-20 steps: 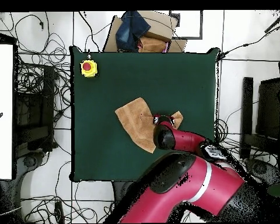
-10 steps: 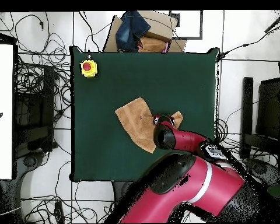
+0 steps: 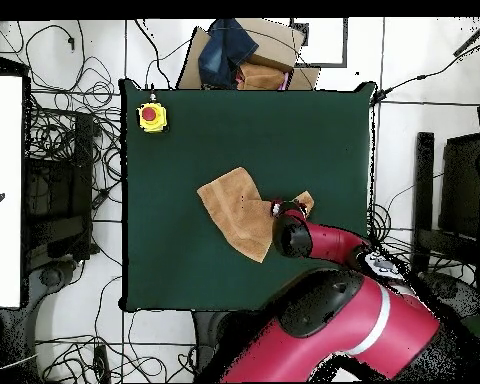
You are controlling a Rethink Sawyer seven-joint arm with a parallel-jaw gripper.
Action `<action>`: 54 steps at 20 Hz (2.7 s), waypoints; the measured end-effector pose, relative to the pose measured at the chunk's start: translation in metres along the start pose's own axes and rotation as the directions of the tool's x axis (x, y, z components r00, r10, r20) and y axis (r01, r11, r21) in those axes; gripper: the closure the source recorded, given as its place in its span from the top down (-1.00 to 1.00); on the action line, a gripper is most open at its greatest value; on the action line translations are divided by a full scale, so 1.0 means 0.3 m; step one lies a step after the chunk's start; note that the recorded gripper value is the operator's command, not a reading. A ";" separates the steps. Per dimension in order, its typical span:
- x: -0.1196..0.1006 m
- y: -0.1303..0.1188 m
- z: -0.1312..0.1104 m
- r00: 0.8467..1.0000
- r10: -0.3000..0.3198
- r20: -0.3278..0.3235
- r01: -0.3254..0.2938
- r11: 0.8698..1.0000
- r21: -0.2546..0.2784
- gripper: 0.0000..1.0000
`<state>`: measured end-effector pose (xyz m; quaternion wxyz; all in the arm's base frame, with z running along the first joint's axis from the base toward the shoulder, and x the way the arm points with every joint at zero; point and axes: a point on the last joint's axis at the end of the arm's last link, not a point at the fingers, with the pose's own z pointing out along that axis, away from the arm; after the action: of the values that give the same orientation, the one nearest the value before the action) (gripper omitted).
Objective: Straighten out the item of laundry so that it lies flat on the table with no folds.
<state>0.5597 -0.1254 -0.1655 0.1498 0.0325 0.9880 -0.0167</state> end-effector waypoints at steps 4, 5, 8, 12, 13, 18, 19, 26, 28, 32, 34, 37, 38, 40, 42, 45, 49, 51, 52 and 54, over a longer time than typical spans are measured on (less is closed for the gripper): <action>0.002 -0.030 0.004 1.000 0.009 -0.001 -0.009 1.000 -0.011 1.00; 0.001 -0.038 0.006 1.000 0.011 0.001 -0.011 1.000 -0.012 1.00; -0.002 -0.063 0.017 1.000 0.009 0.009 -0.008 1.000 -0.007 1.00; -0.004 -0.058 0.041 1.000 -0.013 0.017 0.013 1.000 -0.005 1.00; -0.003 -0.055 0.045 1.000 -0.018 0.017 0.018 1.000 -0.006 1.00; -0.006 -0.053 0.047 0.999 -0.026 0.019 0.026 1.000 -0.004 1.00; -0.006 -0.052 0.046 0.999 -0.027 0.019 0.027 1.000 -0.003 1.00; -0.008 -0.042 0.047 0.999 -0.046 0.017 0.046 0.999 0.004 1.00; -0.009 -0.043 0.048 0.999 -0.046 0.018 0.046 0.999 0.005 1.00; -0.010 -0.045 0.050 0.998 -0.051 0.019 0.051 0.999 0.006 1.00; -0.010 -0.045 0.050 0.998 -0.054 0.020 0.054 0.999 0.006 1.00; -0.010 -0.046 0.051 0.998 -0.061 0.022 0.061 0.998 0.007 1.00; -0.009 -0.046 0.051 0.998 -0.064 0.022 0.064 0.998 0.006 1.00; -0.008 -0.046 0.051 0.997 -0.069 0.023 0.069 0.998 0.007 1.00; -0.007 -0.046 0.052 0.997 -0.075 0.023 0.075 0.997 0.007 1.00; -0.007 -0.041 0.052 0.996 -0.091 0.020 0.090 0.996 0.015 1.00; -0.013 -0.029 0.053 0.992 -0.128 0.017 0.127 0.991 0.034 1.00; -0.019 -0.022 0.053 0.990 -0.138 0.027 0.137 0.990 0.037 1.00; -0.025 -0.020 0.054 0.989 -0.139 0.040 0.137 0.990 0.038 1.00; -0.032 -0.020 0.054 0.988 -0.140 0.061 0.137 0.990 0.040 1.00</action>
<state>0.5732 -0.1327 -0.1778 0.1789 -0.0341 0.9822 -0.0457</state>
